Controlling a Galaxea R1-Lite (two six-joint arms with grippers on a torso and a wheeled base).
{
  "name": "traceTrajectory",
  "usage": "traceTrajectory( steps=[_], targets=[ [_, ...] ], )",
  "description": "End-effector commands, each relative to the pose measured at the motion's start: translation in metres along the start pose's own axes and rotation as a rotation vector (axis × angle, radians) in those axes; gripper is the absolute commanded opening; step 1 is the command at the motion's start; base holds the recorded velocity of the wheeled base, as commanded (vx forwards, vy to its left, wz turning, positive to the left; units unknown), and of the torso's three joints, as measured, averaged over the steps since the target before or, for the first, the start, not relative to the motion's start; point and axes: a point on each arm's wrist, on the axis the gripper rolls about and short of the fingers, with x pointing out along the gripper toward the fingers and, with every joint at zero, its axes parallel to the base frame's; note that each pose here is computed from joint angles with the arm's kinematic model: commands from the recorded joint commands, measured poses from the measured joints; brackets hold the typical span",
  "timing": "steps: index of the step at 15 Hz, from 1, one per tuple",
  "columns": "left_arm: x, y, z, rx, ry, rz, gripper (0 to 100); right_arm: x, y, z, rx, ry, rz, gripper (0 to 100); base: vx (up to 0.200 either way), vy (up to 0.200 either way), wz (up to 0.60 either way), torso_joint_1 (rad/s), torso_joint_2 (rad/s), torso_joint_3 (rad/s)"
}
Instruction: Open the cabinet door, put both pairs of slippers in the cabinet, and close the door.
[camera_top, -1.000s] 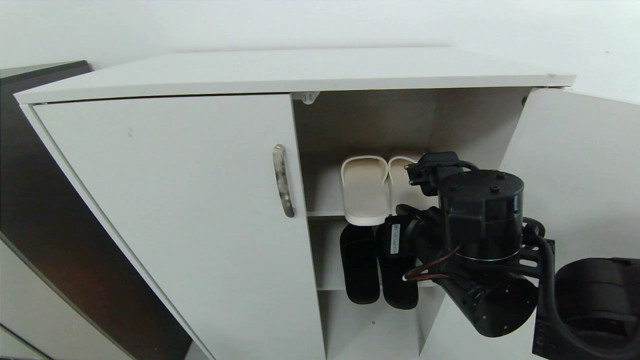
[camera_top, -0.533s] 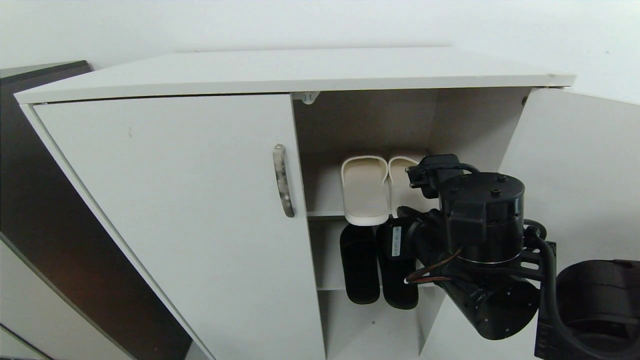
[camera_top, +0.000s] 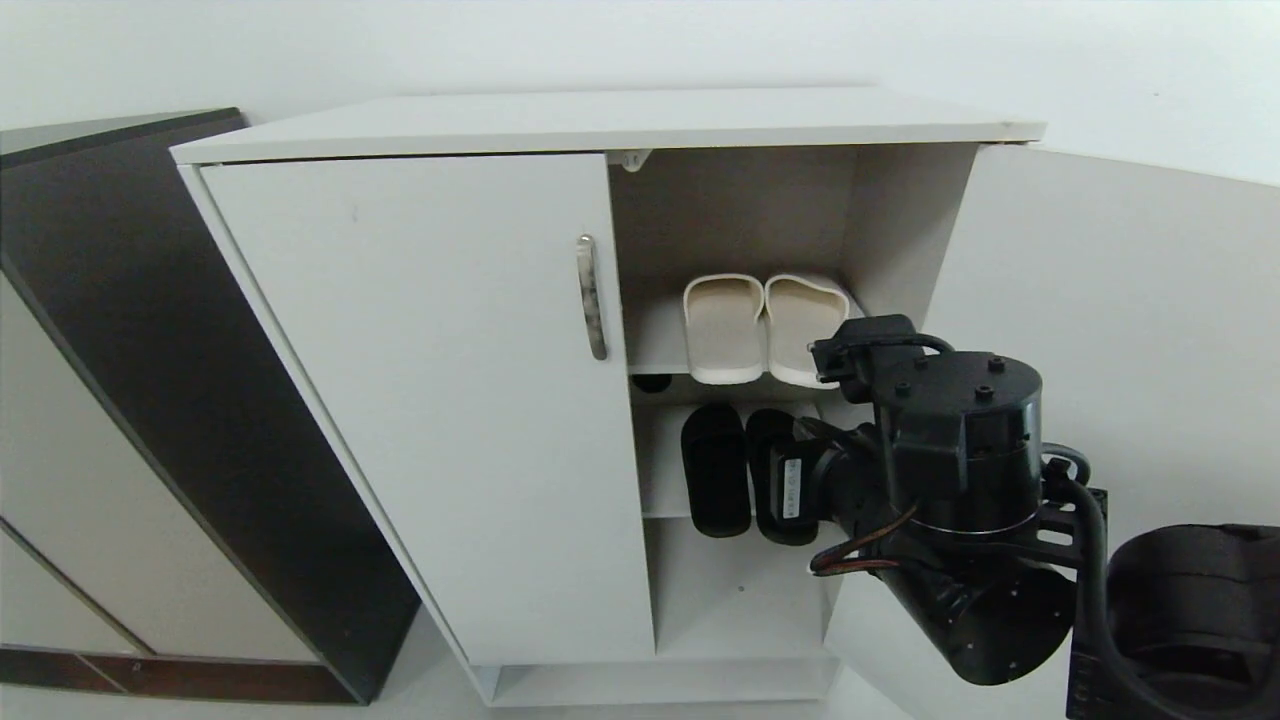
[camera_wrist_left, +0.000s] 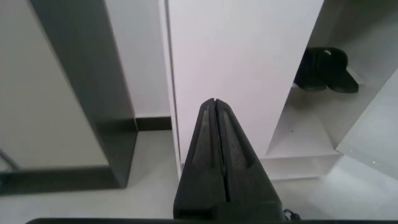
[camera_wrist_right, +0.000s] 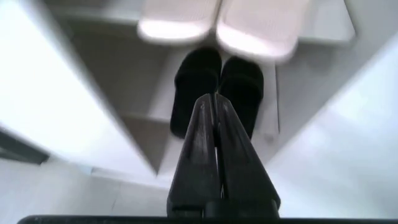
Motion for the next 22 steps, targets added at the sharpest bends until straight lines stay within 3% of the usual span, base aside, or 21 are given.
traceTrajectory(
  steps=[1, 9, 22],
  targets=[
    [0.000, 0.000, 0.000, 0.000, 0.000, 0.000, 0, 0.001, 0.000, -0.003, -0.008, 0.008, -0.003, 0, -0.200, 0.000, 0.00, 0.002, 0.00, 0.002],
    [0.000, 0.000, 0.000, 0.000, 0.000, 0.000, 0, 0.005, -0.004, -0.008, -0.012, 0.023, -0.001, 0, -0.200, 0.000, 0.00, 0.002, 0.00, 0.002],
    [0.000, 0.000, 0.000, -0.002, 0.000, 0.000, 0, 0.010, -0.008, -0.018, -0.025, 0.052, 0.044, 0, 0.000, 0.000, 0.00, 0.000, 0.00, 0.000]
  ],
)
